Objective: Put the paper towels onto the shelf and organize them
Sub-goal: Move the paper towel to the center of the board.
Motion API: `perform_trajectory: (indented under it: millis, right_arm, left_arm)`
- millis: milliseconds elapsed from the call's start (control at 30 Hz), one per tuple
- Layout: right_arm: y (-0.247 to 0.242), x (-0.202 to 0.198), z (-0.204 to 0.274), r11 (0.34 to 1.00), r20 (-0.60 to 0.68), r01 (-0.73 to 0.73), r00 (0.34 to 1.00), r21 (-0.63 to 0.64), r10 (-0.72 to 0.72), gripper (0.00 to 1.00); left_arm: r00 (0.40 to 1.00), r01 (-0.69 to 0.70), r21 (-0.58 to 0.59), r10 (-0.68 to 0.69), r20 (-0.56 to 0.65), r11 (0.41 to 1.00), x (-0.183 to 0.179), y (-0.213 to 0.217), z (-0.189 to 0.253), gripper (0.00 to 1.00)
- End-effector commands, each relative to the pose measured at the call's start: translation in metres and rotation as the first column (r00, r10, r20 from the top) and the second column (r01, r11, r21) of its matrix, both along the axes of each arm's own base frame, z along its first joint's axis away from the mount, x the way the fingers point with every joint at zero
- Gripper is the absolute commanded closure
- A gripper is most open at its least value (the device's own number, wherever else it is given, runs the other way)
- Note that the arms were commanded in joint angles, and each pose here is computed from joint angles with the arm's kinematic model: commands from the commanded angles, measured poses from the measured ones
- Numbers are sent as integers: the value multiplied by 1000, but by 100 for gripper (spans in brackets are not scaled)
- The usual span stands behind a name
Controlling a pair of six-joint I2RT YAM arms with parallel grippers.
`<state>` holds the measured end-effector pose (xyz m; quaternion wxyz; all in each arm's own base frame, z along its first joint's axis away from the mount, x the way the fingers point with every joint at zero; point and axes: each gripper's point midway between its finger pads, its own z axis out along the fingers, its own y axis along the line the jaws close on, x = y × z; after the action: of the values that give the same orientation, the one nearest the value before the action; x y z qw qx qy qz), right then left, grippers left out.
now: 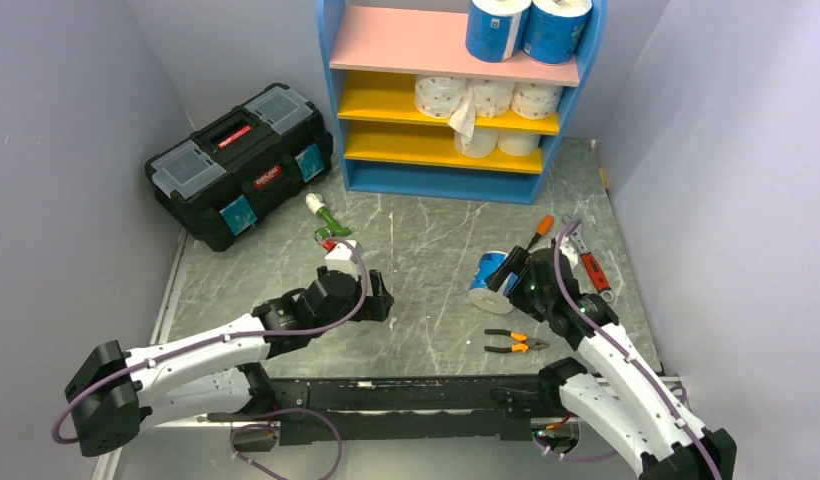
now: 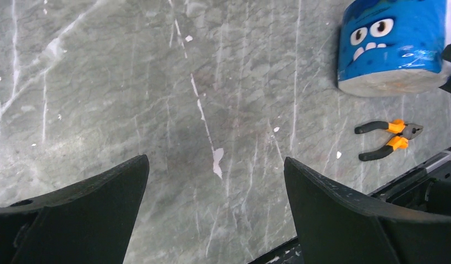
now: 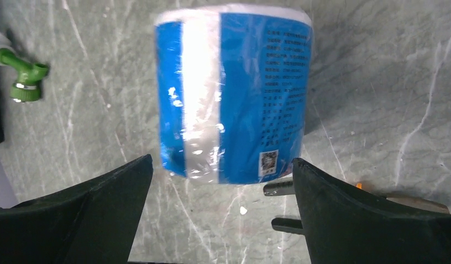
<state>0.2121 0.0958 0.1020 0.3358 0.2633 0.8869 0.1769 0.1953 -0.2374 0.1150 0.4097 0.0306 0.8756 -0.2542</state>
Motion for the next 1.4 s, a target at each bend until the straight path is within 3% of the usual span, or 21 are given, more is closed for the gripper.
perform_trajectory:
  millis: [0, 233, 400, 667, 767, 900, 1367]
  right_arm:
    - [-4, 10, 52, 1000, 121, -4, 993, -15, 5, 0]
    - [-36, 46, 98, 983, 273, 102, 960, -156, -57, 0]
    - [-62, 91, 107, 980, 381, 177, 915, -88, -131, 4]
    - [-46, 131, 66, 995, 309, 96, 947, -13, -87, 18]
    - [-39, 133, 58, 997, 316, 72, 946, 14, -73, 25]
    - [-36, 127, 52, 999, 308, 45, 950, 11, -46, 31]
    - [-15, 88, 18, 996, 236, -38, 972, 85, 17, 30]
  left_arm:
    - [994, 57, -95, -48, 101, 994, 12, -27, 41, 1]
    - [959, 249, -194, -213, 189, 949, 7, -70, 62, 1]
    - [920, 374, -241, -326, 216, 895, -1, -100, 67, 4]
    - [841, 541, -291, -510, 180, 789, -13, -151, 58, 15]
    - [811, 579, -326, -570, 135, 747, -21, -166, 47, 24]
    - [798, 585, -332, -599, 71, 740, -23, -174, 26, 30]
    - [768, 612, -313, -640, 17, 726, -18, -209, -1, 35]
